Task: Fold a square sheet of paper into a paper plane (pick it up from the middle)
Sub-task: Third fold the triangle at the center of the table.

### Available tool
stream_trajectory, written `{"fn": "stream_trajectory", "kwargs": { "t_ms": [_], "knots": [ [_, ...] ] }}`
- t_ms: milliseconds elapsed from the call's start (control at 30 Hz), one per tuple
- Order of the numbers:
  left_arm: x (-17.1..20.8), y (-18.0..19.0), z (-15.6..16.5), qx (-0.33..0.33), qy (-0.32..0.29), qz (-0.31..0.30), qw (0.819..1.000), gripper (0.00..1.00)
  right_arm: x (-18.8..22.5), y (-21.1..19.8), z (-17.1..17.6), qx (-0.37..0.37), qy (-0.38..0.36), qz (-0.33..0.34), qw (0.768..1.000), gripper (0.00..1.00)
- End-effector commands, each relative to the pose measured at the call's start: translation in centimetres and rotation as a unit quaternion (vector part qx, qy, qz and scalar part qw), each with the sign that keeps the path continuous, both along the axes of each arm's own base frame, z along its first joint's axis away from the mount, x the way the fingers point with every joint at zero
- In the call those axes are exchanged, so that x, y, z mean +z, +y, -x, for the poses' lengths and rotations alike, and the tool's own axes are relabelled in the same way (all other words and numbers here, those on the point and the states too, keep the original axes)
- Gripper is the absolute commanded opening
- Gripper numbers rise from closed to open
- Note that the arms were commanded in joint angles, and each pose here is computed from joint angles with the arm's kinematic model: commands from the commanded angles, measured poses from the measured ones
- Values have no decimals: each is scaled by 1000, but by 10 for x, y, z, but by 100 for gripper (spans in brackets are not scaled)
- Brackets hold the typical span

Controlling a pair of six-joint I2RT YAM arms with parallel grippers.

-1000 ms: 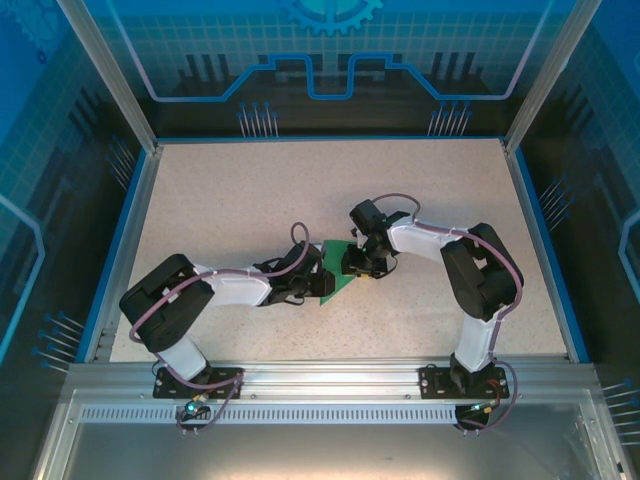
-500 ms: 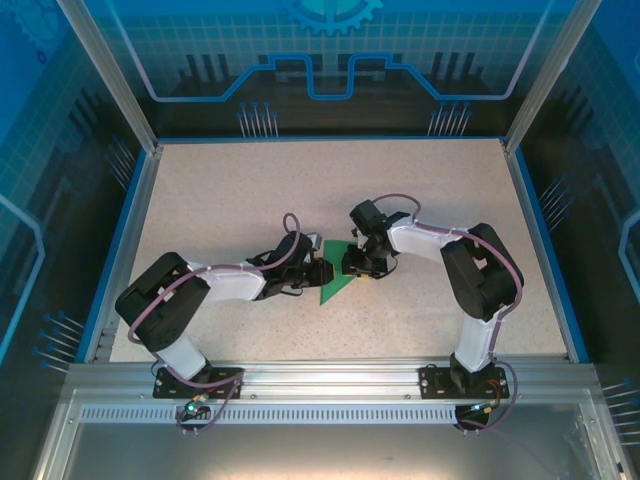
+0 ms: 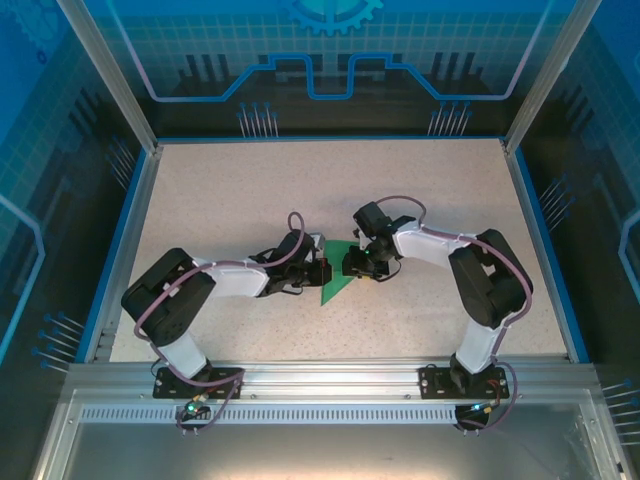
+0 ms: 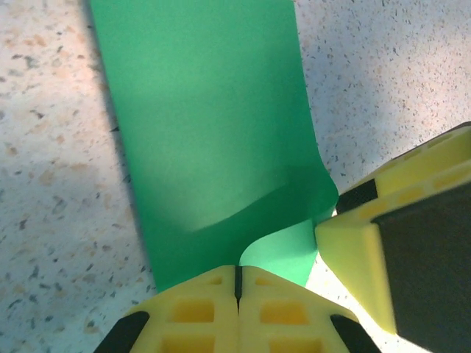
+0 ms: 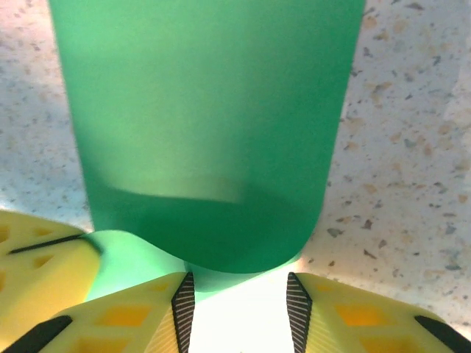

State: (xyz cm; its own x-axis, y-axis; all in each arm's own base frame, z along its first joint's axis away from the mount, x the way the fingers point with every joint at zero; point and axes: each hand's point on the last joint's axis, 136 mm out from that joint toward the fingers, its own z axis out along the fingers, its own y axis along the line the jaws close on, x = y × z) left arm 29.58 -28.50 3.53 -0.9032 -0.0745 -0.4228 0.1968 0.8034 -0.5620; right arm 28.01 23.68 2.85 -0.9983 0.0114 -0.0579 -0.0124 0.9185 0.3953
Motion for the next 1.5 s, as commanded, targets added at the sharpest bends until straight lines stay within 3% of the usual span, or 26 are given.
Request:
{"fn": "stream_trajectory", "kwargs": {
  "t_ms": [0,1467],
  "knots": [
    [0,-5,-3,-22,1,-3,1000,3,14,10,3,11,-12,-26,1000,41],
    [-17,-1,-12,-18,11,-35,999,1,-29,-6,14,13,31,56,998,40]
  ]
}}
